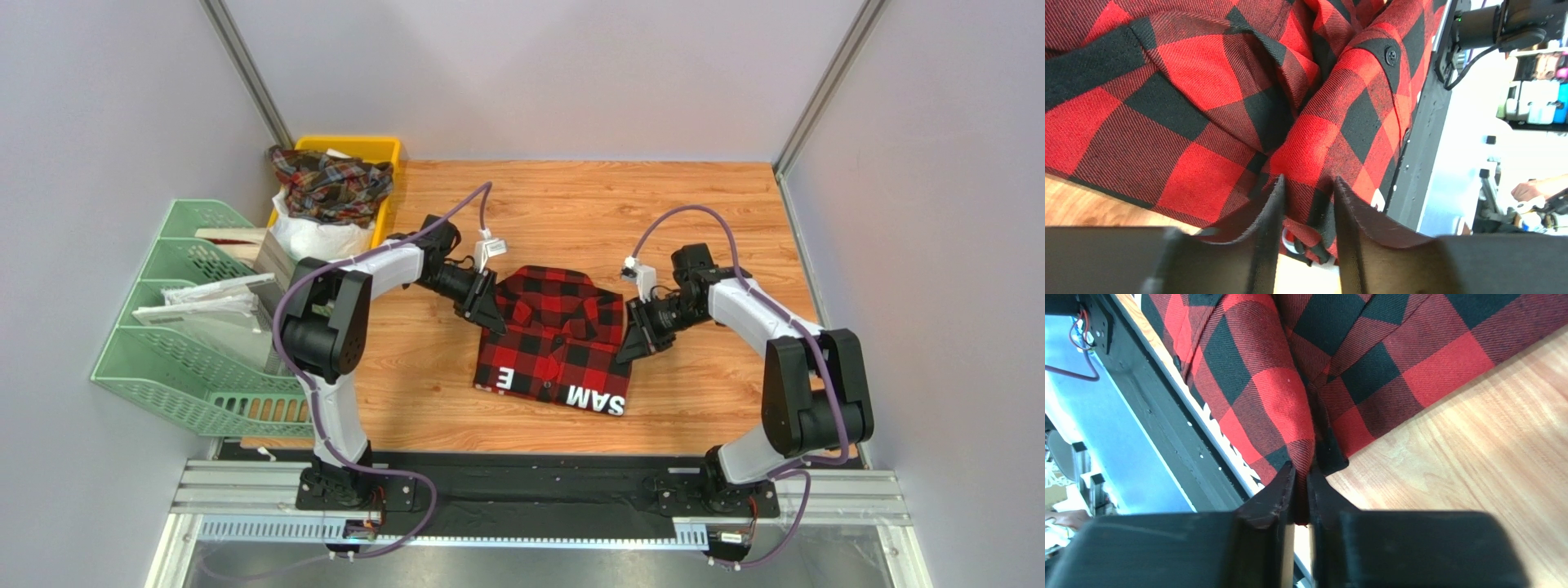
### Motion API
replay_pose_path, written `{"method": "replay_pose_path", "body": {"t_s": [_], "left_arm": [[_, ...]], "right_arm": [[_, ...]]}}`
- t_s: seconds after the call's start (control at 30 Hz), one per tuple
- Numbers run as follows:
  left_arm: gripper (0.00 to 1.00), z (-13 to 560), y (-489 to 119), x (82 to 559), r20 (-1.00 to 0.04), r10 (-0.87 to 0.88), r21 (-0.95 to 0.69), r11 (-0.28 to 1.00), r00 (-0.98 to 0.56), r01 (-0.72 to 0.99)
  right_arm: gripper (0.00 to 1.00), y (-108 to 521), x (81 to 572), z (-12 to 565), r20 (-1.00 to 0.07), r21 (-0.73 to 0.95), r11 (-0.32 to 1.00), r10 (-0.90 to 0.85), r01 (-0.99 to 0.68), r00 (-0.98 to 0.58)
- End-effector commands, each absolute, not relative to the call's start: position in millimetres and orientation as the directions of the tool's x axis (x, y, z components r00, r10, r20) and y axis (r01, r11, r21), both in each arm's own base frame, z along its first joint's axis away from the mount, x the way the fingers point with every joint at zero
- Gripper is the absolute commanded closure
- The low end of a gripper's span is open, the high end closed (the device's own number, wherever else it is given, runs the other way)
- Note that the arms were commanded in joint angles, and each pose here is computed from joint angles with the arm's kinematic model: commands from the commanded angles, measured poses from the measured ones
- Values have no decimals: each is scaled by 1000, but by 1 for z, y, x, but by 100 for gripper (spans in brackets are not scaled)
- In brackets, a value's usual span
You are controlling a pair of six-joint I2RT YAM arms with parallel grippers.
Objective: Fold and stack the long sleeve shirts
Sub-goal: Fold the shirt
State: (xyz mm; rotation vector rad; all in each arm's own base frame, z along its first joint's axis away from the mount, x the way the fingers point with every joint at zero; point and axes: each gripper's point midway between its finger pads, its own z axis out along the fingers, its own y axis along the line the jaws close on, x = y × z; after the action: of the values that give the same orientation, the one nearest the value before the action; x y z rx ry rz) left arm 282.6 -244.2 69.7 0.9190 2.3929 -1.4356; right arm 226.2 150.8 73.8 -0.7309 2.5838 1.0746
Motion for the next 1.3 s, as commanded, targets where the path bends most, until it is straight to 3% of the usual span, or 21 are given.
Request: {"method": "replay_pose_path", "body": {"t_s": [0.0,0.07,0.2,0.3,0.57,0.8,1.1,1.27], "left_arm": [[70,81,-244,275,-478,395,-747,288,-785,599],[70,83,-242,271,-474,395,-750,288,-787,596],[93,93,-241,266,-504,388,-735,277,-771,619],[100,107,-238,264,-523,373,-728,271,-766,629],[100,143,-231,269,-562,363,-693,284,-743,663],[100,148,-228,317,-584,353,-635,363,-731,682],[100,62,-222,368,-340,326,-650,595,-882,471],[100,36,-215,347,-253,347,-630,650,-903,426]], "right_arm": [[97,160,237,86,-475,577,563,-359,-592,-803],[100,162,237,89,-485,573,554,-365,-604,-795],[100,167,236,99,-494,574,543,-367,-613,-788],[100,169,233,109,-502,567,538,-374,-623,-780],[100,170,248,141,-549,519,540,-384,-663,-742],[100,170,298,147,-568,473,560,-397,-681,-721],[100,169,369,82,-464,466,662,-382,-587,-799],[100,167,356,36,-371,480,682,-411,-551,-833]]}}
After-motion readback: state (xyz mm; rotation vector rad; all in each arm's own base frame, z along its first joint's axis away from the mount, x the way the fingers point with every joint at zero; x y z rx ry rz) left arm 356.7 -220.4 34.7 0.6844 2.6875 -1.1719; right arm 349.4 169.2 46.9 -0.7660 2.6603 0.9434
